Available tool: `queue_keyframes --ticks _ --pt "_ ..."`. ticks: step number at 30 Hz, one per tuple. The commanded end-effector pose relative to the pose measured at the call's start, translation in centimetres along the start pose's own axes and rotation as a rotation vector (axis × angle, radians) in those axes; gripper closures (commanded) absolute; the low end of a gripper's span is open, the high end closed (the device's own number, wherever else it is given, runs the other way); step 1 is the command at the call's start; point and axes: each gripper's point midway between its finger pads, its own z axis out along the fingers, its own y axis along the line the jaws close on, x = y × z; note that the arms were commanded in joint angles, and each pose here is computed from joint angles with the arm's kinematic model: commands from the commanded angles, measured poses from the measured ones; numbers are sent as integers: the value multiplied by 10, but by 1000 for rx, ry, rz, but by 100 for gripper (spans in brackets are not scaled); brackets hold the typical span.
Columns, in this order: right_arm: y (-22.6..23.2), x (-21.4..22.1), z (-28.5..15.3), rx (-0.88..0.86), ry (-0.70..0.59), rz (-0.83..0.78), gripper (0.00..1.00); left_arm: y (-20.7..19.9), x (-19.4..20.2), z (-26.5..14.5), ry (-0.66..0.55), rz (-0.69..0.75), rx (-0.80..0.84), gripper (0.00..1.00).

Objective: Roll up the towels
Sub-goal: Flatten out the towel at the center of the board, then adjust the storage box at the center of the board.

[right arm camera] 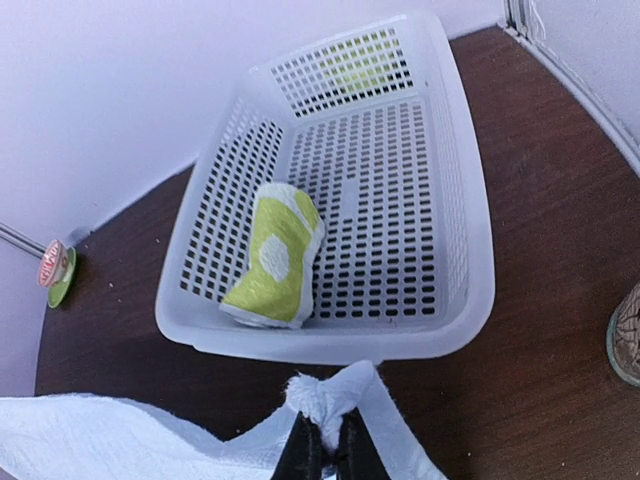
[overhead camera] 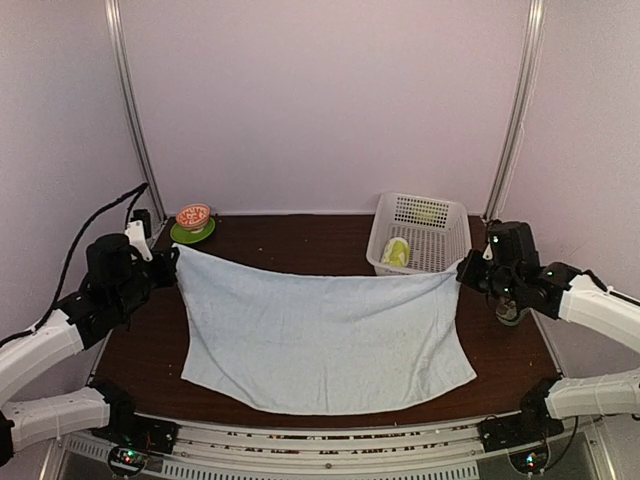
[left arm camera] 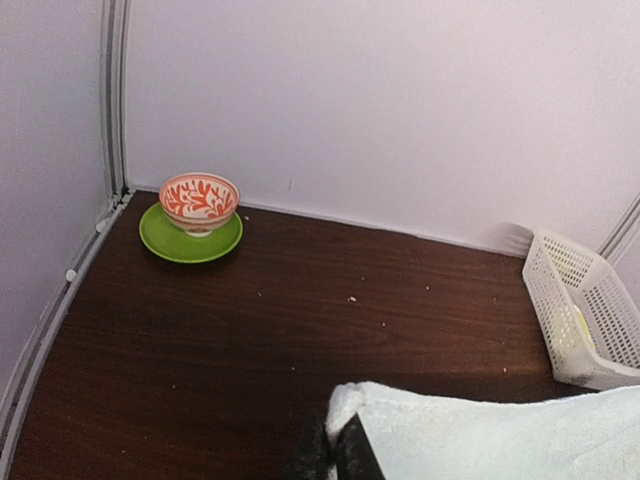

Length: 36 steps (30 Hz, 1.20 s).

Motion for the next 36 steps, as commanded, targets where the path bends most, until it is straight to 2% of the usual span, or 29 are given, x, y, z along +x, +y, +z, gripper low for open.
queue_keyframes --ticks 1,6,17,24,36 --pt "8 -37 -16 6 -96 -26 100 13 -22 -6 -88 -15 -54 100" --pt "2 7 5 -45 13 34 100 13 17 4 20 -78 -24 100" --pt "8 67 31 -87 164 60 100 20 24 -11 2 -93 -24 100" --pt "-1 55 64 49 107 63 100 16 33 0 58 -91 -20 100" --pt "20 36 112 121 84 23 100 15 37 0 72 -93 -13 100"
